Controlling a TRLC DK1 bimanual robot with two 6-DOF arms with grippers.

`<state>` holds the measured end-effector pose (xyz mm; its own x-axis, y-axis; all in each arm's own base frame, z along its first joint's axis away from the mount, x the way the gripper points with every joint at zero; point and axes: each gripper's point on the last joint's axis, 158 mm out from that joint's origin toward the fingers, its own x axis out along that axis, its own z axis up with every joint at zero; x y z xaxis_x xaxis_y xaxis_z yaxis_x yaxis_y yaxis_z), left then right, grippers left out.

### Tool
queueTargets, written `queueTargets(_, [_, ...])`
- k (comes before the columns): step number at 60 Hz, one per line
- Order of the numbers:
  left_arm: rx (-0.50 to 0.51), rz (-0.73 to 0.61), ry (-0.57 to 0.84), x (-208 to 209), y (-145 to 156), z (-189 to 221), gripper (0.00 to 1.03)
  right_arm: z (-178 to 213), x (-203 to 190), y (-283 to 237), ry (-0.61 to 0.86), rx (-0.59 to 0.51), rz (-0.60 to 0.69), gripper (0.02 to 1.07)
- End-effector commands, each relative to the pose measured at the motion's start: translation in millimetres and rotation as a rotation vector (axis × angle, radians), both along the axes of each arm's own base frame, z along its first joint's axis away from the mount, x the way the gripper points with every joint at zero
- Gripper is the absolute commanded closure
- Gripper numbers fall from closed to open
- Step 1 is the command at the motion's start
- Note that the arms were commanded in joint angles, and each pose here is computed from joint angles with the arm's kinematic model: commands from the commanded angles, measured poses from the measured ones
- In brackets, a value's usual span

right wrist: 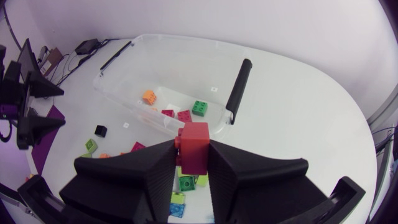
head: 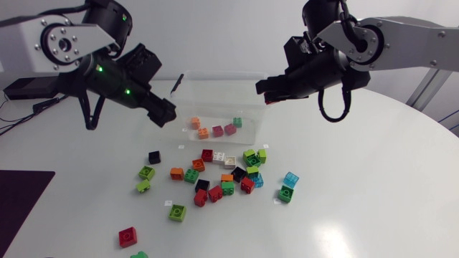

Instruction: Place the duplo bricks in the container

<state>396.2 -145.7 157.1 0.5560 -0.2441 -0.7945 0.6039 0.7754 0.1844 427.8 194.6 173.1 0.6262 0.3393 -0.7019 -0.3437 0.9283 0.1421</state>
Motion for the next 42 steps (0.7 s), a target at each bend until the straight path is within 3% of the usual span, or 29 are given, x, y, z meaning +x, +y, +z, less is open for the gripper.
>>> queueTargets(1, [0.042, -0.101, -0.018, -14, -1, -6, 0.12, 3, 13, 11, -0.014, 0.027, -0.006, 0.83])
queueTargets(42, [0.315, -0.627, 0.138, -83, -17, -115, 0.12, -6, 77, 63, -0.137, -0.038, 0.045, 0.79])
